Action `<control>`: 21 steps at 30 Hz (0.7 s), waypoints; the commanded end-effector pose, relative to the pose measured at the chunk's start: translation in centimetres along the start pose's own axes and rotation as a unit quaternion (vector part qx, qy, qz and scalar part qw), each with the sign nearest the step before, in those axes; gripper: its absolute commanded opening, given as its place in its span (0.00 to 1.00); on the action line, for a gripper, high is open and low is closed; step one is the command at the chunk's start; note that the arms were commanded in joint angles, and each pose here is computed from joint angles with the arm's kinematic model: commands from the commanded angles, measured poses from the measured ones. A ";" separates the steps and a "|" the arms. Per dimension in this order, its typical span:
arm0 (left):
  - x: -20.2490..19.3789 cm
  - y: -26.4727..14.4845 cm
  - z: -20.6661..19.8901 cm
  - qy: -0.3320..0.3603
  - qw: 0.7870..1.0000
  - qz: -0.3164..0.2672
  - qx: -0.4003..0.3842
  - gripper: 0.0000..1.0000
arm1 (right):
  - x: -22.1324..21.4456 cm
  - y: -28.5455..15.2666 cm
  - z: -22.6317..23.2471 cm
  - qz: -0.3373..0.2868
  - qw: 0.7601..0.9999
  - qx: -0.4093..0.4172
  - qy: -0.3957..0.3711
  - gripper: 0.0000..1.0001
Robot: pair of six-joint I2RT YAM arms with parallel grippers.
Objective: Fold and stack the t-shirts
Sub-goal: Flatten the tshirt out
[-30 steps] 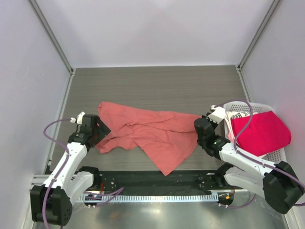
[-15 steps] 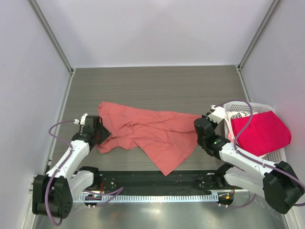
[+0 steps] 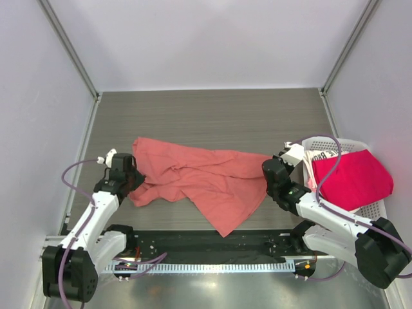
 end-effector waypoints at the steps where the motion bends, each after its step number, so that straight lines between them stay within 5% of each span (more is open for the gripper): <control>1: 1.8 -1.5 -1.2 0.004 0.999 -0.031 -0.022 0.00 | 1.7 0.3 0.9 -0.029 0.999 -0.010 0.042 0.01; 8: 2.3 -2.2 -1.4 -0.005 0.998 -0.052 -0.036 0.00 | 1.5 0.2 1.7 -0.011 0.999 0.019 0.033 0.02; 12: 3.0 -3.5 -1.3 -0.035 0.994 -0.094 -0.049 0.00 | 1.2 0.4 2.4 0.005 0.999 0.033 0.017 0.32; 21: 6.7 -8.8 -2.9 -0.072 0.980 -0.168 -0.083 0.00 | 1.0 0.4 2.8 0.019 0.998 0.052 0.009 0.64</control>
Point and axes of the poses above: each gripper's point midway between its finger pads, its own y axis out along the fingers, its own z axis along the line the jaws close on, x = y × z, the point moved 8 cm from there along -y, back along the fingers, and after that the axes turned 3 degrees about y, right-handed, at the moved point
